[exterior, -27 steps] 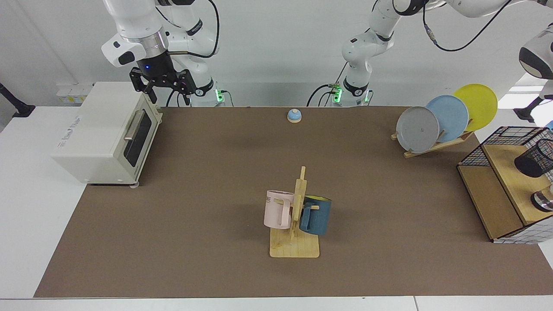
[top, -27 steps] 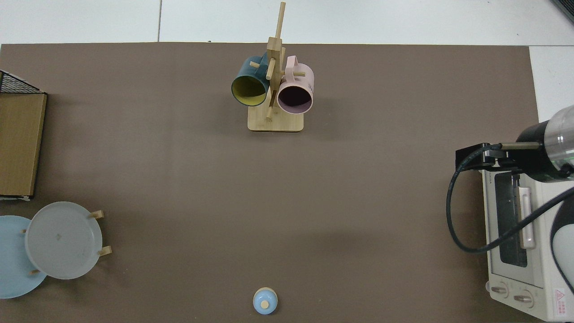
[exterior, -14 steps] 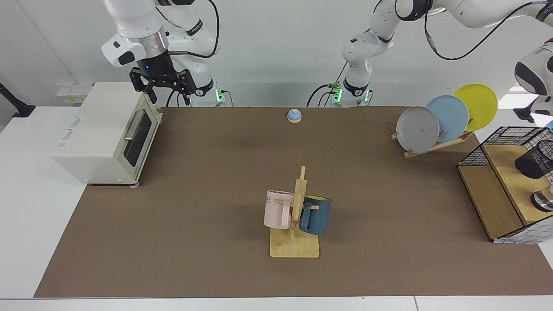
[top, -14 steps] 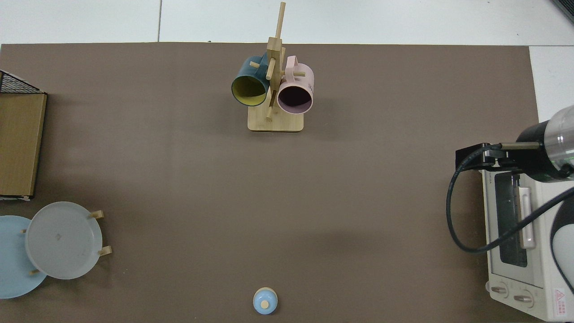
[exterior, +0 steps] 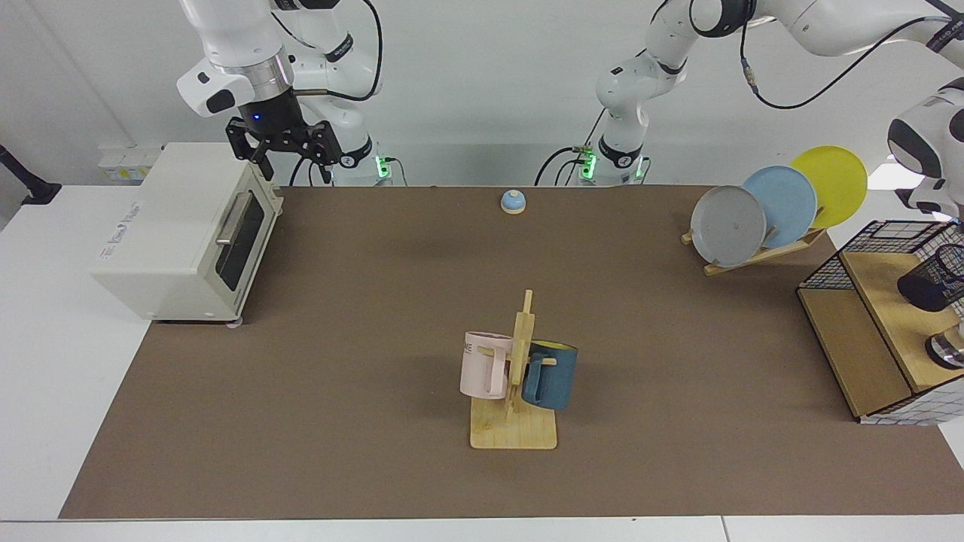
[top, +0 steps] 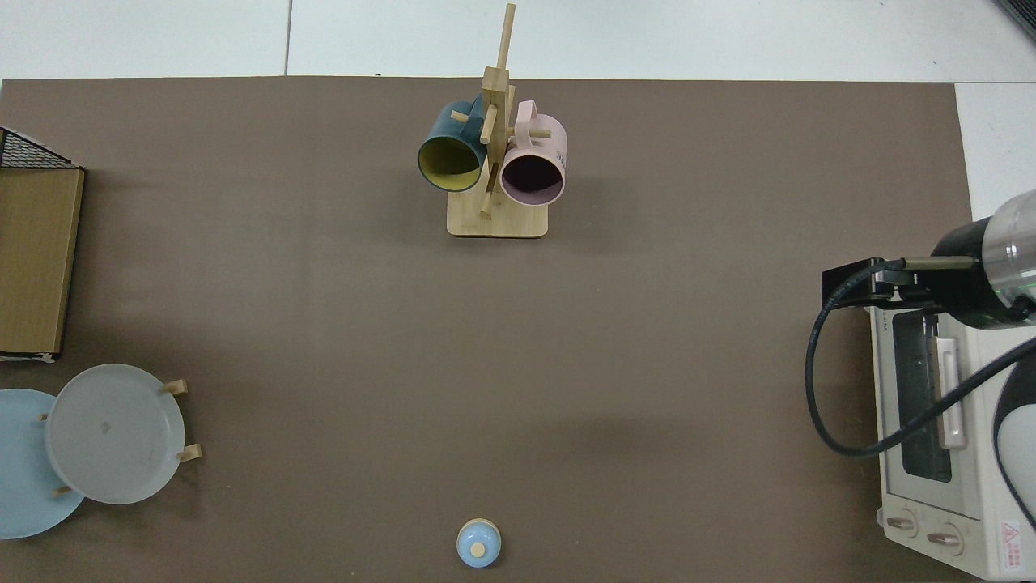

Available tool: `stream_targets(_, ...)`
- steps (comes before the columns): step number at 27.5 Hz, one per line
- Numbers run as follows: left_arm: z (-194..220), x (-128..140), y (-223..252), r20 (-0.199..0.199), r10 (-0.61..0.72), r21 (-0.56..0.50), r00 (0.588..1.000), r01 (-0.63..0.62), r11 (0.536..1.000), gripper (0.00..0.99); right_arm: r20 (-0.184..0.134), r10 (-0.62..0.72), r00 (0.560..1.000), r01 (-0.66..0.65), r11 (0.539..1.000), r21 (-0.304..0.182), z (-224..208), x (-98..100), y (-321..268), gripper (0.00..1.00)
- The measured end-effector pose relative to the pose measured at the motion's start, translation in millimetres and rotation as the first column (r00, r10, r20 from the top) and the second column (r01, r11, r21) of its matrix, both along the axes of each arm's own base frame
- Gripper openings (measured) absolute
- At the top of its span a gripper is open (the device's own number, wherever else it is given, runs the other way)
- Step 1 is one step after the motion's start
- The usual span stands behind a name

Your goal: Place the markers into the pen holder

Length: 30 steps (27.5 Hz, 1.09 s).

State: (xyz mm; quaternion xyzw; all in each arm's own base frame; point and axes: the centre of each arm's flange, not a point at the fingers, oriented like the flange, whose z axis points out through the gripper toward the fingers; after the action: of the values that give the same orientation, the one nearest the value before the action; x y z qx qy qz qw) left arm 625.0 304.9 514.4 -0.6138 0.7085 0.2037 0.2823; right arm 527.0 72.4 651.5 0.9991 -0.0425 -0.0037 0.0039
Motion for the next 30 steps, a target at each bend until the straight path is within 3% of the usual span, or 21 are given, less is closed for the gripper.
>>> stream_targets(6, -12.6, -2.1, -1.5, -0.015, 0.005, -0.025, 1.0, -0.005, 1.0, 0.181, 0.0, 0.0, 1.0, 0.0, 1.0, 0.0, 0.0, 0.0, 0.0, 1.0)
stream_targets(30, -10.7, -3.5, -5.0, -0.005, 0.011, -0.05, 1.0, -0.011, 0.999, 0.181, 0.0, 0.0, 1.0, 0.0, 1.0, 0.0, 0.0, 0.0, 0.0, 1.0)
